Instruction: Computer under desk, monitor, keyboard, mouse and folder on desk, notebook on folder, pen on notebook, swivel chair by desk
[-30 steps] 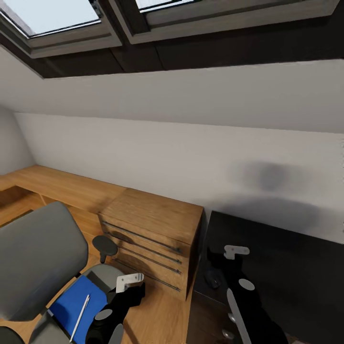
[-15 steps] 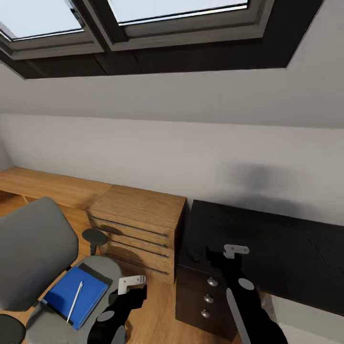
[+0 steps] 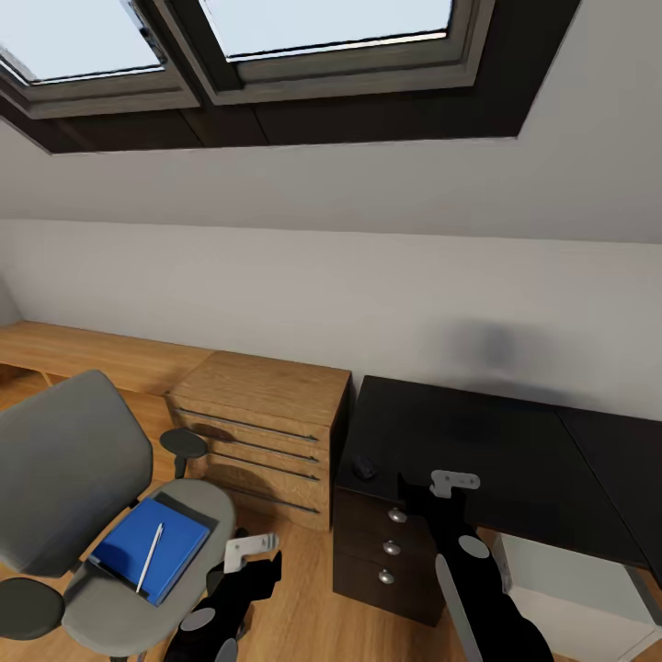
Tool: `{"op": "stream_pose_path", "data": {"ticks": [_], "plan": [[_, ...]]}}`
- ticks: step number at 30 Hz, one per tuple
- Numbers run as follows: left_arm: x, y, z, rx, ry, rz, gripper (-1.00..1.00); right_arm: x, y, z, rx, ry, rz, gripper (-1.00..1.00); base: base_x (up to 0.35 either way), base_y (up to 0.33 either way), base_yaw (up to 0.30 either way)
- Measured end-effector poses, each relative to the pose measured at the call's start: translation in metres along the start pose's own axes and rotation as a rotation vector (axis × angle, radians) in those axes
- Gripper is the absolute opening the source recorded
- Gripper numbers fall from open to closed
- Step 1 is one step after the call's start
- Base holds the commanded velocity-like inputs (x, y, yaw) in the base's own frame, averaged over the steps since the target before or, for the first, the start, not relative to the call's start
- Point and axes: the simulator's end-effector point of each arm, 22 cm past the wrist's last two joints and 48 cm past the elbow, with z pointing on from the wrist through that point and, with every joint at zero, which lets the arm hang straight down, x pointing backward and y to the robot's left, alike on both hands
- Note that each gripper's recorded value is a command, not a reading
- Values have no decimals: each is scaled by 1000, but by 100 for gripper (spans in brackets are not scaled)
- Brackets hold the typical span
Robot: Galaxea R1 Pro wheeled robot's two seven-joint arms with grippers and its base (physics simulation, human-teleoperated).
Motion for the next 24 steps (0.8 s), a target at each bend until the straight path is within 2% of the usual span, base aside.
{"op": "stream_pose_path", "data": {"ticks": [9, 24], "plan": [[0, 0, -3, 2, -5, -4, 100, 0, -5, 1, 7, -2, 3, 100, -2, 0, -106], [-1, 0, -4, 2, -8, -5, 100, 3, -26, 2, 52, 3, 27, 100, 0, 0, -256]]}}
